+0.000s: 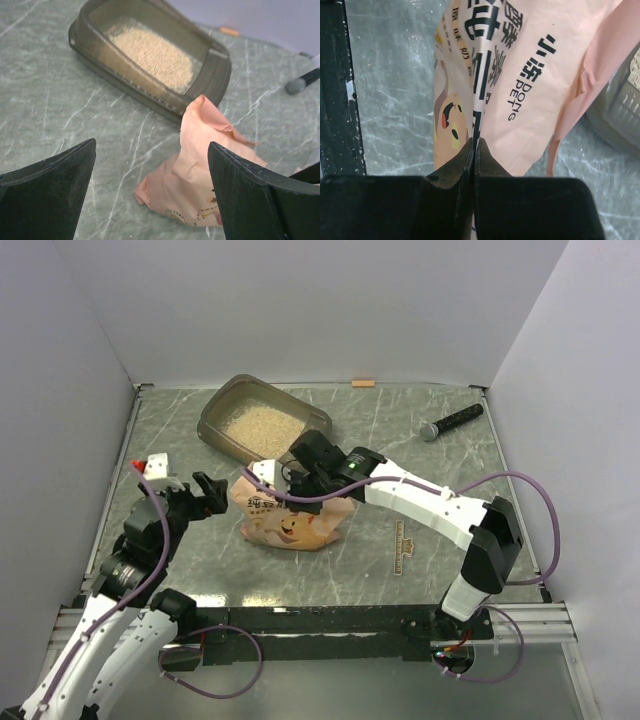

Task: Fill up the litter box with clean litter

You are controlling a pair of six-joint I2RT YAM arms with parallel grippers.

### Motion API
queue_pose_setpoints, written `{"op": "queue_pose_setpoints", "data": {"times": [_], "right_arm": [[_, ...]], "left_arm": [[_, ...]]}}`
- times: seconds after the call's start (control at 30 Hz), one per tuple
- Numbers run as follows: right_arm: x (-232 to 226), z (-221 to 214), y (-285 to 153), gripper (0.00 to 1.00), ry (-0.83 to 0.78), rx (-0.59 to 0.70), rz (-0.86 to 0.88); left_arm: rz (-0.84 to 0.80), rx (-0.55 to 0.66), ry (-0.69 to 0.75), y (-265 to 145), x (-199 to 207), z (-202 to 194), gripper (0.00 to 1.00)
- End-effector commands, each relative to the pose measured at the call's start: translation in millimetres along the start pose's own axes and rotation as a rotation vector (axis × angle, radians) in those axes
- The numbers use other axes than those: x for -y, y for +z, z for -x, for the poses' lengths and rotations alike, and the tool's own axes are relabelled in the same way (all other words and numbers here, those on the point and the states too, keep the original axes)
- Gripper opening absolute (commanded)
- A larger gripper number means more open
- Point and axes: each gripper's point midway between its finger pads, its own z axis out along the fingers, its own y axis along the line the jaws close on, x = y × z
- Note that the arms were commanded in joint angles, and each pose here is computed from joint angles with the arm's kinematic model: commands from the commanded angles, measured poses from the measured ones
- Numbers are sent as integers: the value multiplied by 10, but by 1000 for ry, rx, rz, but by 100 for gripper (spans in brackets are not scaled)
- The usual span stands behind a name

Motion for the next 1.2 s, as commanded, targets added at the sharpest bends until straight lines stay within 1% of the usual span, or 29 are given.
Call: {"op": "queue_pose_setpoints", "data": {"times": [0.0, 0.07, 0.1, 0.13, 0.17, 0.2, 0.3, 0.33, 0.37, 0.4, 0.43, 0.5, 0.53, 0.57, 0.6, 0.67, 0.7, 0.73, 0.8, 0.83, 0.87, 0.9, 0.93, 0.97, 1.0, 1.03, 1.07, 1.1, 1.17], "right_arm": [[142, 874, -359, 11, -176, 302, -55], [69, 754, -290, 28, -172, 282, -33], [66, 712, -271, 41, -167, 271, -39], [77, 699, -279, 47, -150, 272, -53], [89, 687, -312, 56, -141, 276, -77], [119, 671, -343, 99, -133, 272, -104], [197, 715, -606, 100, -109, 297, -201], [185, 762, -792, 100, -101, 325, -237], [179, 734, -858, 100, -83, 322, -260], [188, 703, -948, 100, -58, 313, -290], [187, 687, -1099, 100, -3, 324, -329], [154, 624, -1232, 100, 53, 326, -360], [177, 603, -1412, 100, 144, 356, -421], [146, 548, -1442, 100, 189, 361, -429], [96, 502, -1498, 100, 240, 370, -430], [-5, 391, -1667, 100, 287, 406, -455], [-83, 364, -1693, 99, 306, 425, -437], [-215, 293, -1768, 100, 346, 458, -416], [-419, 271, -1822, 100, 408, 506, -344], [-543, 182, -1851, 100, 415, 517, -317], [-636, 159, -1846, 100, 407, 527, -280], [-703, 132, -1839, 100, 467, 544, -258], [-761, 36, -1814, 99, 483, 549, -253], [-795, -9, -1790, 100, 495, 551, -244], [-834, -45, -1796, 100, 514, 557, -238], [-865, -133, -1715, 99, 528, 533, -229], [-907, -195, -1666, 100, 534, 511, -214], [-939, -235, -1651, 100, 538, 503, -206], [-984, -349, -1569, 100, 552, 471, -196]], "left_arm": [[21, -25, 0, 45, 4, 21, 97], [21, -25, 0, 51, 5, 18, 97], [24, -23, 2, 57, 0, 18, 97], [20, -15, 5, 59, 5, 34, 97], [16, -16, 9, 64, 16, 38, 97], [4, -21, 23, 75, 37, 37, 97], [-103, -31, 73, 74, 222, 55, 97], [-163, -40, 89, 66, 326, 46, 97], [-194, -23, 98, 56, 402, 134, 97], [-211, -41, 136, 93, 438, 121, 97], [-235, -55, 159, 103, 487, 121, 97], [-257, -97, 202, 179, 571, 143, 97], [-257, -103, 235, 210, 582, 168, 97], [-260, -97, 253, 230, 616, 253, 97], [-257, -111, 294, 319, 617, 231, 97], [-292, -126, 349, 430, 690, 210, 97], [-321, -129, 411, 468, 720, 199, 97], [-331, -141, 427, 508, 743, 185, 97], [-368, -186, 550, 635, 778, 130, 97], [-384, -182, 583, 669, 843, 198, 97], [-383, -228, 623, 779, 831, 83, 97], [-389, -241, 701, 821, 822, 48, 97], [-413, -266, 749, 829, 879, 9, 97], [-427, -313, 796, 906, 874, -127, 98], [-448, -331, 872, 945, 870, -188, 98], [-473, -364, 914, 929, 898, -227, 98], [-503, -412, 977, 992, 885, -357, 98], [-522, -440, 998, 1005, 881, -415, 98], [-568, -536, 1036, 1023, 850, -591, 99]]}}
